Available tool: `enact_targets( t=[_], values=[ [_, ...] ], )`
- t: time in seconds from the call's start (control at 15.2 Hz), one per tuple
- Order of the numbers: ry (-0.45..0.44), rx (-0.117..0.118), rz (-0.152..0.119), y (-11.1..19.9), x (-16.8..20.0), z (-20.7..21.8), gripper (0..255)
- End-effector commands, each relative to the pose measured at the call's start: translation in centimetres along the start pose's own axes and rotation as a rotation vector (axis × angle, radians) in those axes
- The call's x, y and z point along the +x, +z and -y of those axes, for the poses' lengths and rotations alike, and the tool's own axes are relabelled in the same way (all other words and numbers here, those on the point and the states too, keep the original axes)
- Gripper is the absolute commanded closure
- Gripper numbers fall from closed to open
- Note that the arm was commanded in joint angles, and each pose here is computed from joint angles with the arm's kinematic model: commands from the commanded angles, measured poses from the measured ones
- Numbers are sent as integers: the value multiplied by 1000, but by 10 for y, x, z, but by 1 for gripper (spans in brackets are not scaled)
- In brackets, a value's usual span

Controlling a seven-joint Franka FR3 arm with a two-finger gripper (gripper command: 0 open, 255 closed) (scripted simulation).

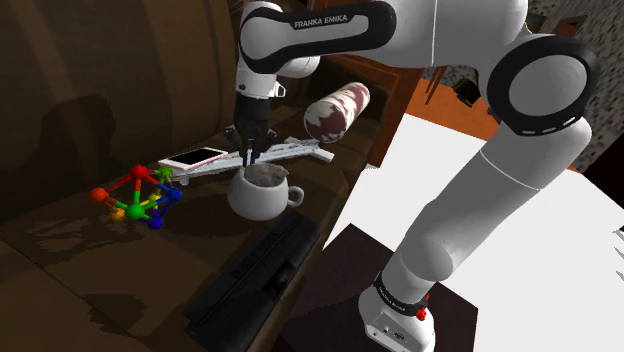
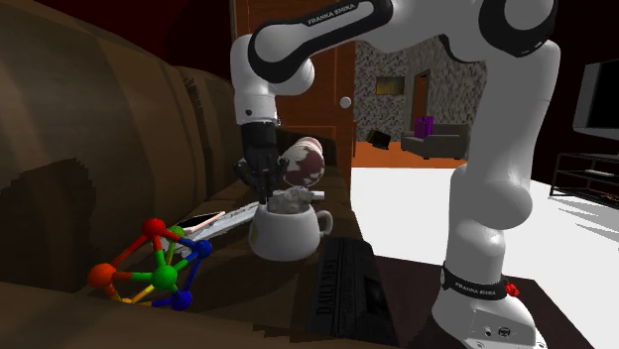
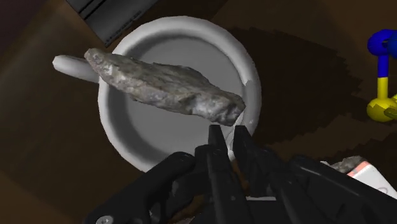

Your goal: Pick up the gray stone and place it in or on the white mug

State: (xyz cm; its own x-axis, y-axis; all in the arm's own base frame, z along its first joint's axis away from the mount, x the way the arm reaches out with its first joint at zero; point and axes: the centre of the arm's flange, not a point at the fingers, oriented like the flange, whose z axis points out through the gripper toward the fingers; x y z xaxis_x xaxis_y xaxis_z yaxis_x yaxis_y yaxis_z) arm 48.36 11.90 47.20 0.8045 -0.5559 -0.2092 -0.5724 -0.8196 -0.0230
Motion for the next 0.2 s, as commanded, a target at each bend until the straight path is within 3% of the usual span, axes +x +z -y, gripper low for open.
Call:
enact_targets(
  t=[0.0, 0.13],
  values=[
    [1, -11, 11, -5, -2, -1, 255],
    [1, -11, 11, -16, -5, -1, 255]
  ],
)
